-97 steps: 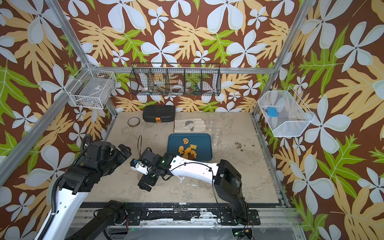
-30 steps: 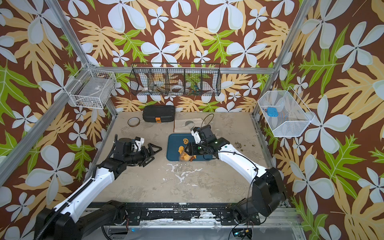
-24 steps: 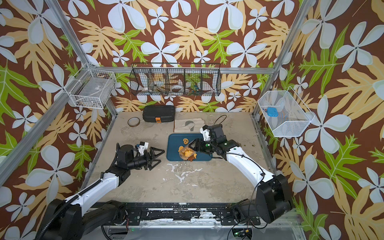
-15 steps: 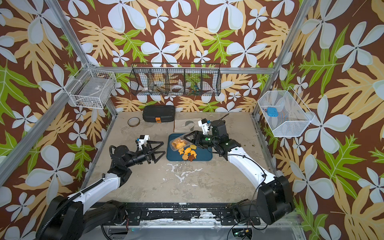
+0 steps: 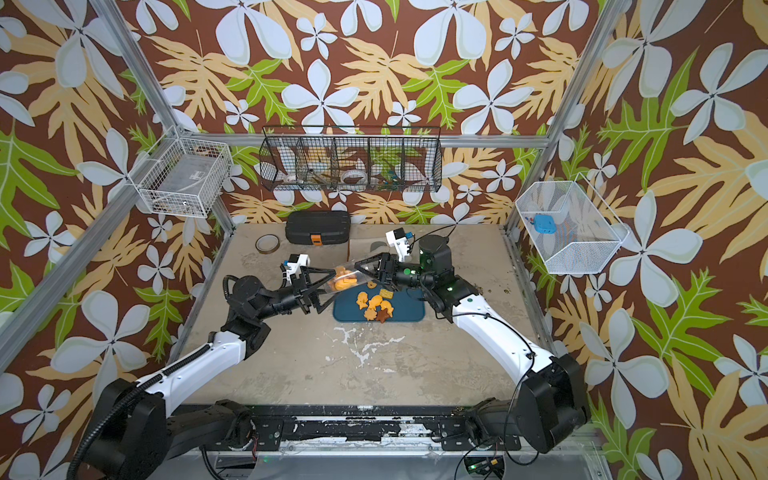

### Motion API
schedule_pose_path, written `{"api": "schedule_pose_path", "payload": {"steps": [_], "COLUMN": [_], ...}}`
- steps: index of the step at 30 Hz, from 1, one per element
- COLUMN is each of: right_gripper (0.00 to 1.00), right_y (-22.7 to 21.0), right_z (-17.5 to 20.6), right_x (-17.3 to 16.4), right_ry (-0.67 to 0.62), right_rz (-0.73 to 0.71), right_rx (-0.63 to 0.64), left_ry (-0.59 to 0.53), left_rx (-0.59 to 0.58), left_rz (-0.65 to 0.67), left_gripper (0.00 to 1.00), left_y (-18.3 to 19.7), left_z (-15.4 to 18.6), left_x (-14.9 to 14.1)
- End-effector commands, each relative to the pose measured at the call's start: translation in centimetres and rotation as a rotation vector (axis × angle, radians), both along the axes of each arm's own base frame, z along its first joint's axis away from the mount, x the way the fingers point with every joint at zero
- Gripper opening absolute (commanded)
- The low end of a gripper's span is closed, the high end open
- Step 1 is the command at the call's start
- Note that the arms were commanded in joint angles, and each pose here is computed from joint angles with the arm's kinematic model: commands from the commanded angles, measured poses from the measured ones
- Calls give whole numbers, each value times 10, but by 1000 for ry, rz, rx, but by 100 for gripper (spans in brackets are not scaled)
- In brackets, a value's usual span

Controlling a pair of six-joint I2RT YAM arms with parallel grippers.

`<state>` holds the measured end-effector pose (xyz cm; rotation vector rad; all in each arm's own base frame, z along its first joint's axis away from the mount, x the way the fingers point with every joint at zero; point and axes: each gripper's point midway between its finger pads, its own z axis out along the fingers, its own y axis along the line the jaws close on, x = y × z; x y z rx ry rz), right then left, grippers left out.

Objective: Pour the cookies out of the jar
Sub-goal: Pick up the jar from the center of the board.

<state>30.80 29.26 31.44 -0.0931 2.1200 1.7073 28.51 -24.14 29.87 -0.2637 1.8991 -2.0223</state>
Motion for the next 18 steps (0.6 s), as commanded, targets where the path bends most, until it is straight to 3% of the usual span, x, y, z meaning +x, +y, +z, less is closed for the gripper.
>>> {"api": "schedule_pose_path", "payload": {"steps": [1,10,18], "right_gripper": [48,48,48], "right_y": [3,3,4], "right_z": [8,-5,-16], "right_x": [-3,-3,-8], "right_ry": [-19,18,41], "right_rz": [14,8,30], "right_rx": [38,46,28], "left_ry": [-45,-79,-72], "left_rx": [-7,-32,-45], "left_rz": [-16,-41,-39], "left_gripper": [100,100,89], "left_y": [-3,-9,-8], "left_z": [12,22,21], "left_x": [-1,-6,-5]}}
